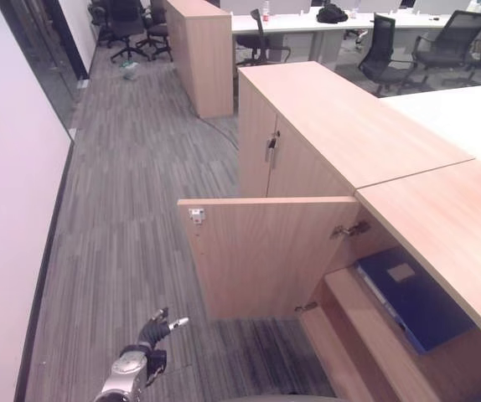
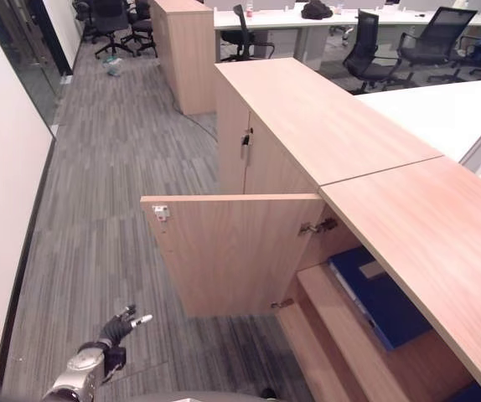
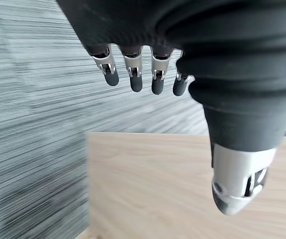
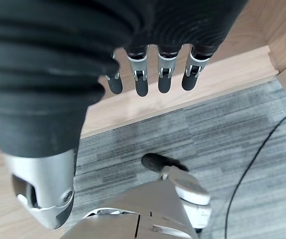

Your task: Put the empty folder in the office cabinet

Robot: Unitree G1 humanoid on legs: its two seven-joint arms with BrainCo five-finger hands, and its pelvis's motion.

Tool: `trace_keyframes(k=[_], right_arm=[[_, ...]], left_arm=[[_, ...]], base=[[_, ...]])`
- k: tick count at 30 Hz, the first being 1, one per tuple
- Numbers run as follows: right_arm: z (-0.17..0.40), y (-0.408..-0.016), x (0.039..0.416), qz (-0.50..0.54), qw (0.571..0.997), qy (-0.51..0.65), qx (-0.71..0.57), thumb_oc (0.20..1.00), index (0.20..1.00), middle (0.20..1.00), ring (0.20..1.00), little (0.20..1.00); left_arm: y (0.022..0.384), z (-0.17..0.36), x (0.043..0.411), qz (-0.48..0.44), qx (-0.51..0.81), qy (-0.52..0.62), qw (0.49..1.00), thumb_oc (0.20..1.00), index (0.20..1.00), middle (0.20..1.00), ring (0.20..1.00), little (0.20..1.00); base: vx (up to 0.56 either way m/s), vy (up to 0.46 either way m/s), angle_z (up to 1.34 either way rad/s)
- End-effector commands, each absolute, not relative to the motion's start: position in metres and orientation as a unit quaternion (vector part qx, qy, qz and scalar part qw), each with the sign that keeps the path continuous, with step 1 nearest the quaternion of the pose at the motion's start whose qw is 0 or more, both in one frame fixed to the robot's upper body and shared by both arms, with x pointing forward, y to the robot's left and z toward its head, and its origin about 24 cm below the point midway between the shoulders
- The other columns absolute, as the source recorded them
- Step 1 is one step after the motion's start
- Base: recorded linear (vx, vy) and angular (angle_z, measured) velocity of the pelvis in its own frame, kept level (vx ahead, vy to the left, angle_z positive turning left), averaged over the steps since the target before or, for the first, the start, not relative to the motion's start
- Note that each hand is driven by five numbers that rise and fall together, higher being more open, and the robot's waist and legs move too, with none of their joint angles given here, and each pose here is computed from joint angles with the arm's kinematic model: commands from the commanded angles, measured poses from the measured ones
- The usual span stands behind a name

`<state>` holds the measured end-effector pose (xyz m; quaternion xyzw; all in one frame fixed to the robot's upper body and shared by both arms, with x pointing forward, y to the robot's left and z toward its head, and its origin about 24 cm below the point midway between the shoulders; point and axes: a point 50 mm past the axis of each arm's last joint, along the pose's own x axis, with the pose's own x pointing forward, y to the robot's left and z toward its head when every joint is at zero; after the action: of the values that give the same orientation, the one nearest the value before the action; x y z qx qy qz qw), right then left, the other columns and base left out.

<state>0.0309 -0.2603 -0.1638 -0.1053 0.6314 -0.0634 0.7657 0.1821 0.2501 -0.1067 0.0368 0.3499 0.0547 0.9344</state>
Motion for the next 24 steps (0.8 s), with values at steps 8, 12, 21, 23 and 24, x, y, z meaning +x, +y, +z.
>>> trace_keyframes(k=[8,12,21,23,24], right_arm=[[-0.157,-0.28,0.041,-0.036,0.755,0.634,-0.165,1.0,1.0,1.0,1.0,1.0],[-0.155,-0.284,0.043,-0.033,0.753,0.634,-0.173,1.0,1.0,1.0,1.0,1.0],[-0.154,-0.288,0.04,-0.026,0.75,0.637,-0.177,1.0,1.0,1.0,1.0,1.0],[-0.154,-0.289,0.039,-0.028,0.748,0.639,-0.177,1.0,1.0,1.0,1.0,1.0],[-0.154,-0.29,0.038,-0.028,0.747,0.64,-0.176,1.0,1.0,1.0,1.0,1.0]], left_arm=[[0.291,-0.038,0.254,0.118,0.042,0.202,0.971,1.0,1.0,1.0,1.0,1.0],[0.307,-0.017,0.269,0.135,0.054,0.176,0.974,1.0,1.0,1.0,1.0,1.0],[0.333,0.019,0.293,0.164,0.073,0.147,0.973,1.0,1.0,1.0,1.0,1.0],[0.334,0.025,0.298,0.162,0.077,0.141,0.974,1.0,1.0,1.0,1.0,1.0],[0.334,0.028,0.3,0.158,0.083,0.14,0.974,1.0,1.0,1.0,1.0,1.0]], base=[[0.01,-0.03,-0.13],[0.0,-0.005,-0.17],[0.02,0.003,-0.06],[0.0,0.0,0.0],[0.0,0.0,0.0]])
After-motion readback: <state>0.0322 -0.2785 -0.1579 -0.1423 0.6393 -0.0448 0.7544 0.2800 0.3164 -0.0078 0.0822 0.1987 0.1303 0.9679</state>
